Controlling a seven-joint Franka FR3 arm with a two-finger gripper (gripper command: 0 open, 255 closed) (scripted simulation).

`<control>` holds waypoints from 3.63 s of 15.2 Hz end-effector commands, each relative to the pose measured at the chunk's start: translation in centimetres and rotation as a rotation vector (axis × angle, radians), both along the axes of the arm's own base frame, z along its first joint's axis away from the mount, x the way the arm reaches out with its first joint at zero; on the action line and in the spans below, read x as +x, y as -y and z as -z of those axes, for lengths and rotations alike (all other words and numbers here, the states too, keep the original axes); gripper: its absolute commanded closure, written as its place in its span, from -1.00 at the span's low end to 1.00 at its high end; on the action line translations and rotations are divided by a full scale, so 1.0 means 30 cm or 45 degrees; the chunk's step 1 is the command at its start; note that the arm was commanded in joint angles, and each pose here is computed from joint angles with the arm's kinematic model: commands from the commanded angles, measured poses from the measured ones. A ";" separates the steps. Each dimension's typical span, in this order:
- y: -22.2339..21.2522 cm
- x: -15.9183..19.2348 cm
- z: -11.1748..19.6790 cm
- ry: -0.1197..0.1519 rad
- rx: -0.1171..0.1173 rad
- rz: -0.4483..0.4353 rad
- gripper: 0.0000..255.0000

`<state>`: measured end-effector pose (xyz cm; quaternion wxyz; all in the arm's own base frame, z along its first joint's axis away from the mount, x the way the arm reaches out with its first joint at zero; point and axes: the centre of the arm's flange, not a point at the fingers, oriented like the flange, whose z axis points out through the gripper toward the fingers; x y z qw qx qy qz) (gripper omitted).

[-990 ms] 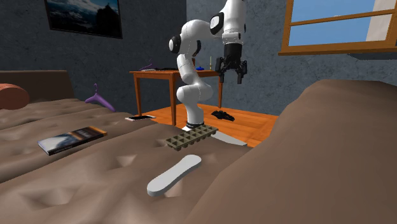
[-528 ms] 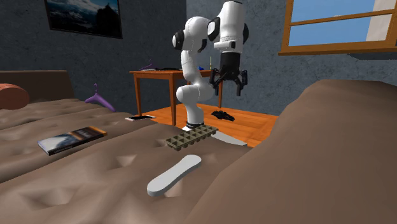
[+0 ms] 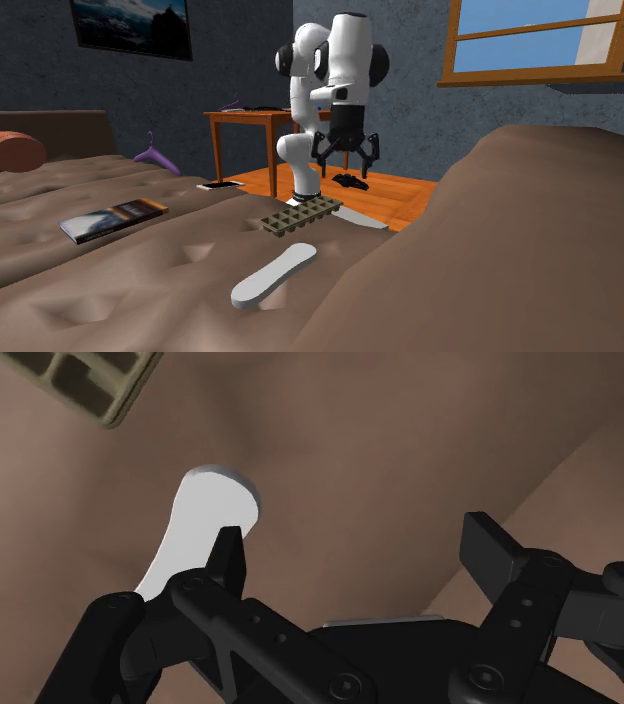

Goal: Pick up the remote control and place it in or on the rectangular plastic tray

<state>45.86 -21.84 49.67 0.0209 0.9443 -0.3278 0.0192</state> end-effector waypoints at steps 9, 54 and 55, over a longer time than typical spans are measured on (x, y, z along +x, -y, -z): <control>0.392 0.070 0.229 -0.017 0.069 0.388 -1.00; 0.672 0.043 0.333 -0.028 0.121 0.670 1.00; 0.672 0.043 0.316 -0.028 0.121 0.670 1.00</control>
